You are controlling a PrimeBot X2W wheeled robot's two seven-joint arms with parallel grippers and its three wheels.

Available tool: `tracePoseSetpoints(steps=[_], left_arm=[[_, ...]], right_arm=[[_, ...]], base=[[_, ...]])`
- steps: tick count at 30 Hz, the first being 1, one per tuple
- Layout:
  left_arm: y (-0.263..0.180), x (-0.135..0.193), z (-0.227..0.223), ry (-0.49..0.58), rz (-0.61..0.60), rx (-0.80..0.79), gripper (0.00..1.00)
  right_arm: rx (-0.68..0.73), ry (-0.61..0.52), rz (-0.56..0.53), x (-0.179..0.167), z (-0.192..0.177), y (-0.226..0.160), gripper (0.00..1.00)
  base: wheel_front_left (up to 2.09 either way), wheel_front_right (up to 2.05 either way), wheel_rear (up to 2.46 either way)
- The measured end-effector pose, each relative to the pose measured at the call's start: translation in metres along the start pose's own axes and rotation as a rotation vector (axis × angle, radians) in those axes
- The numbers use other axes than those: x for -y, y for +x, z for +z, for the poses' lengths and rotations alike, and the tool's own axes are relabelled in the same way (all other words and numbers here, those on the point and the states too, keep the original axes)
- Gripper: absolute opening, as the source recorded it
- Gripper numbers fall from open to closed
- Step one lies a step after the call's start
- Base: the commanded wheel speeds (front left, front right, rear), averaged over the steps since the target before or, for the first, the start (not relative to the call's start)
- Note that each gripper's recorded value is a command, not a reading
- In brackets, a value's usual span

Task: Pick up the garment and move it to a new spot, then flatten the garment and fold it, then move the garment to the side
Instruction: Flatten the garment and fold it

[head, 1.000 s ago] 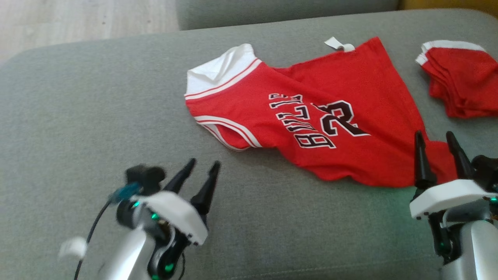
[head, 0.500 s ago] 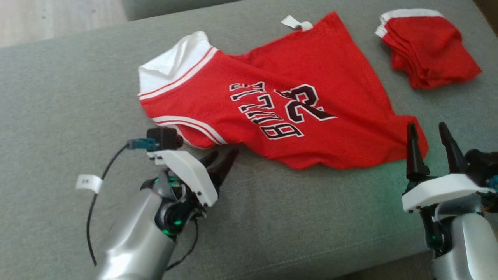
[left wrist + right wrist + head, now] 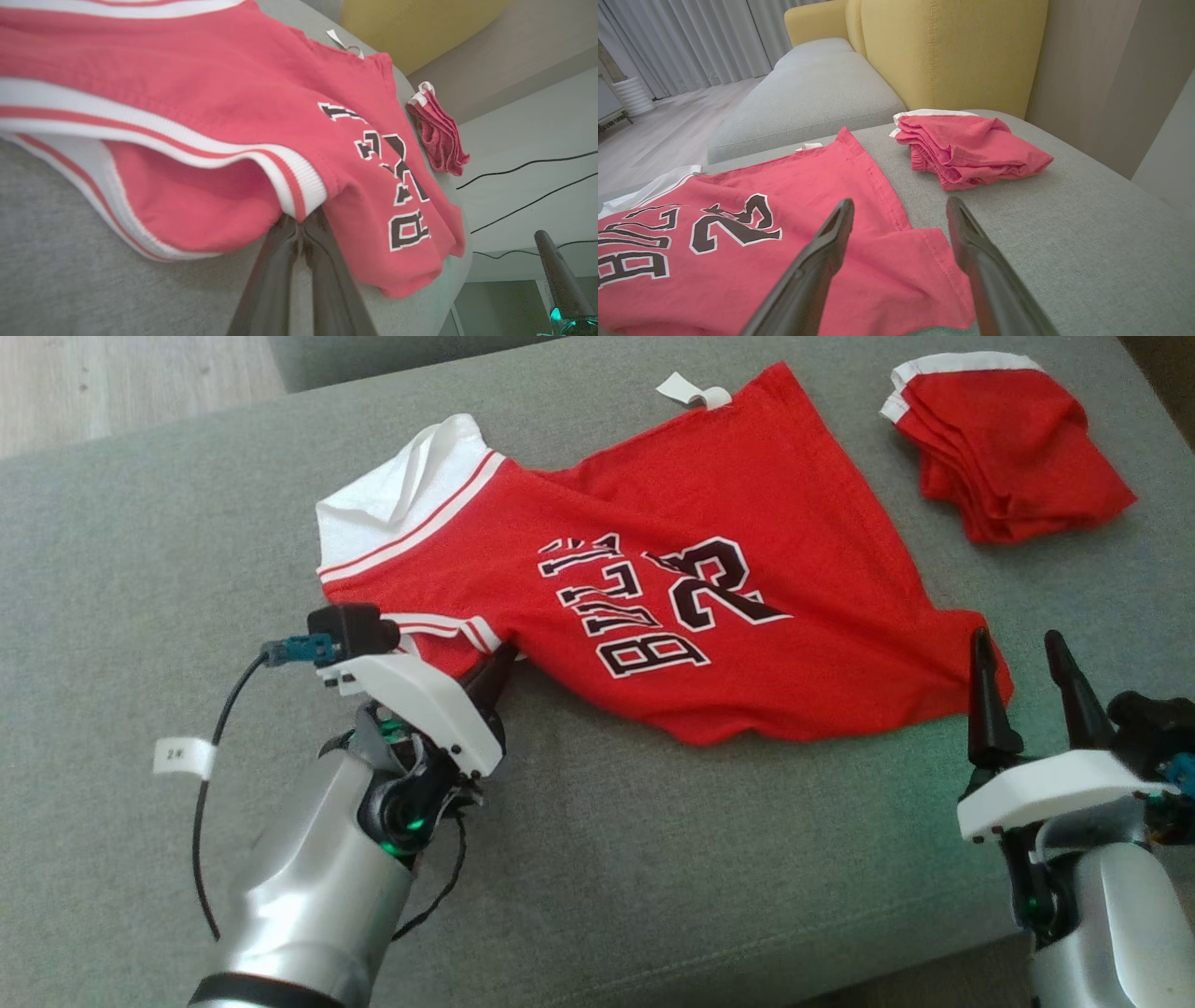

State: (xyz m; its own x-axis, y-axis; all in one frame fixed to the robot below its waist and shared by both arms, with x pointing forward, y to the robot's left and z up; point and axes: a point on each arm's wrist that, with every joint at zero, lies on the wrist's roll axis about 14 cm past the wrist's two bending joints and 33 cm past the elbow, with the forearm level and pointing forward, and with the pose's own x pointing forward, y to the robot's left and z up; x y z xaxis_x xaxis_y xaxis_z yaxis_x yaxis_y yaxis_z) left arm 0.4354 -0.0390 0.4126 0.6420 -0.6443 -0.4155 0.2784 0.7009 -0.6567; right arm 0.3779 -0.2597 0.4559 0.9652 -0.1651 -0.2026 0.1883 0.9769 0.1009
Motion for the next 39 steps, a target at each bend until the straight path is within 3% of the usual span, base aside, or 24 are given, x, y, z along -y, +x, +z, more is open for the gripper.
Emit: tracePoseSetpoints(steps=[7, 11, 18, 24, 28, 33, 34, 35, 36, 39], left_arm=[[0.002, 0.032, 0.022, 0.097, -0.094, 0.052, 0.00], [0.016, 0.060, 0.042, 0.233, -0.170, -0.038, 0.00], [0.052, 0.090, 0.068, 0.425, -0.204, -0.208, 0.00], [0.091, 0.107, 0.056, 0.448, -0.254, -0.322, 0.00], [0.118, 0.115, 0.062, 0.480, -0.282, -0.306, 0.00], [0.145, 0.133, 0.084, 0.351, -0.347, -0.220, 0.00], [0.148, 0.136, 0.084, 0.319, -0.359, -0.222, 0.06], [0.150, 0.139, 0.081, 0.296, -0.371, -0.228, 0.88], [0.150, 0.138, 0.076, 0.297, -0.368, -0.242, 1.00], [0.147, 0.130, 0.069, 0.332, -0.342, -0.261, 1.00]], right_arm=[[0.008, 0.015, -0.012, 0.004, 0.001, -0.003, 1.00], [-0.008, 0.032, -0.035, 0.012, -0.005, -0.006, 1.00], [0.037, 0.091, -0.054, 0.017, -0.001, -0.002, 1.00], [0.027, 0.133, -0.068, 0.020, -0.012, -0.009, 1.00], [0.037, 0.149, -0.073, 0.021, -0.012, -0.008, 1.00], [0.015, 0.142, -0.085, 0.025, -0.018, -0.003, 1.00], [0.015, 0.141, -0.088, 0.026, -0.019, -0.002, 1.00], [0.008, 0.139, -0.089, 0.026, -0.021, -0.002, 1.00], [-0.004, 0.139, -0.089, 0.026, -0.025, -0.002, 1.00], [-0.022, 0.144, -0.079, 0.022, -0.032, 0.000, 1.00]], base=[[0.00, 0.00, 0.00], [0.00, 0.00, 0.00], [0.00, 0.00, 0.00], [0.00, 0.00, 0.00], [0.00, 0.00, 0.00], [0.00, 0.00, 0.00], [0.00, 0.00, 0.00], [0.00, 0.00, 0.00], [0.00, 0.00, 0.00], [0.00, 0.00, 0.00]])
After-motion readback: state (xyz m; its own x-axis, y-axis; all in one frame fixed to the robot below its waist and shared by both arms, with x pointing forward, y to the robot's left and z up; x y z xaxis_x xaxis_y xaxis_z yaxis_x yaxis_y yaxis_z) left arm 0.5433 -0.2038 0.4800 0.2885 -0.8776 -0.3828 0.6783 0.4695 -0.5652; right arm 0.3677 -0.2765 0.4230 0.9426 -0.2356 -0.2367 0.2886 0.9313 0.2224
